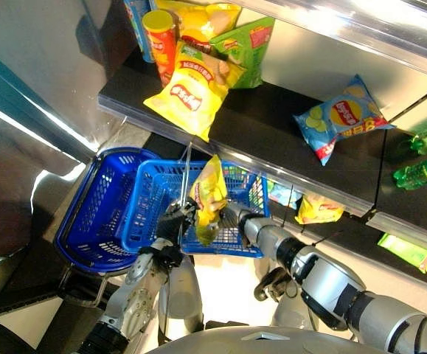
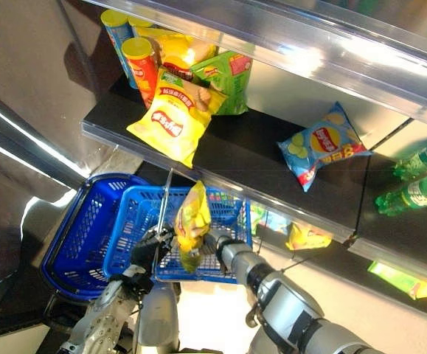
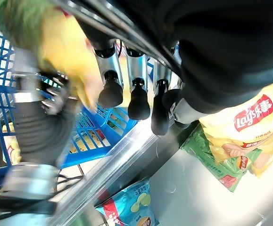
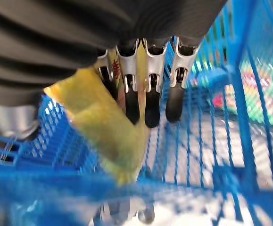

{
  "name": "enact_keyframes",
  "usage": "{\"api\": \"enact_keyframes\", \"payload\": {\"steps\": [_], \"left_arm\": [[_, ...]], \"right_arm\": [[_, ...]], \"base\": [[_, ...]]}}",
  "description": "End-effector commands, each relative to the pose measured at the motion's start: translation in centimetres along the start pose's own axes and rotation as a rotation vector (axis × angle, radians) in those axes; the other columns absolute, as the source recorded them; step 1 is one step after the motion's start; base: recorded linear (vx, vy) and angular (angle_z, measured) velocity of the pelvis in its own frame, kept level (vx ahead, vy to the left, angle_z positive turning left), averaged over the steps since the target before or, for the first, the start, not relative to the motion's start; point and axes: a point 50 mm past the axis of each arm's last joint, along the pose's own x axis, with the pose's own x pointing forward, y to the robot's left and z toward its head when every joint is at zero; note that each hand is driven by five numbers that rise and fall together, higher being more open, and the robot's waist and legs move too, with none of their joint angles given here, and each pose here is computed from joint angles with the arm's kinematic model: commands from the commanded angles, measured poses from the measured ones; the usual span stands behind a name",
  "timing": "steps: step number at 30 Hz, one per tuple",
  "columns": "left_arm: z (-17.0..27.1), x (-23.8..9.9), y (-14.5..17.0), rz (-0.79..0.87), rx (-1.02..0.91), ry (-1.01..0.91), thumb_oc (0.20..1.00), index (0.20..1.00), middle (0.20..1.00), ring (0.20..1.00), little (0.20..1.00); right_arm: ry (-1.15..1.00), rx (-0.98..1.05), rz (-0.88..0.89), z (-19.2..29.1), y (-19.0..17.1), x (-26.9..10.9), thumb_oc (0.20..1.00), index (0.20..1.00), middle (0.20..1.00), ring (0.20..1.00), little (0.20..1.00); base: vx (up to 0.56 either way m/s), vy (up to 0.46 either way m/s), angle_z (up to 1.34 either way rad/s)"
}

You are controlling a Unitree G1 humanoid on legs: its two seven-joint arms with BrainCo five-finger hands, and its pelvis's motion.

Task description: Pick up the snacks into the basket

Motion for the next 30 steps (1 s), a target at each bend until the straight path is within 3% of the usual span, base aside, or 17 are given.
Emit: {"api": "enact_keyframes", "payload": {"steps": [1,8,13,15,23,30], "left_arm": [[7.3,0.7,-7.2,-0.345,0.016,-0.377,0.200,0.200,0.200,0.200,0.200],[6.3,0.8,-4.8,-0.222,0.072,-0.338,0.200,0.200,0.200,0.200,0.200],[5.0,1.1,-0.5,0.008,0.160,-0.281,0.200,0.200,0.200,0.200,0.200],[5.0,1.1,-0.5,0.009,0.158,-0.281,0.200,0.200,0.200,0.200,0.200],[0.5,0.6,5.6,0.308,0.265,-0.096,0.200,0.200,0.200,0.200,0.200],[-2.2,-0.5,7.7,0.407,0.280,0.005,0.200,0.200,0.200,0.200,0.200]], "right_arm": [[-0.044,0.093,-0.069,2.3,-2.0,0.8,1.000,1.000,1.000,1.000,1.000],[0.013,0.286,-0.142,0.4,-3.7,0.5,1.000,1.000,1.000,1.000,1.000],[-0.032,0.463,-0.290,-1.4,-5.7,-1.0,1.000,1.000,1.000,1.000,1.000],[-0.030,0.463,-0.288,-1.5,-5.7,-1.0,1.000,1.000,1.000,1.000,1.000],[0.100,0.672,-0.409,-8.6,-2.1,-5.5,1.000,1.000,1.000,1.000,1.000],[0.181,0.765,-0.442,-11.2,0.3,-7.7,1.000,1.000,1.000,1.000,1.000]], "base": [[-0.02,0.004,-0.05],[0.00,0.005,-0.02],[-0.01,0.020,-0.11],[0.00,0.012,-0.31],[0.05,0.022,-0.19],[0.05,0.019,-0.21]]}}
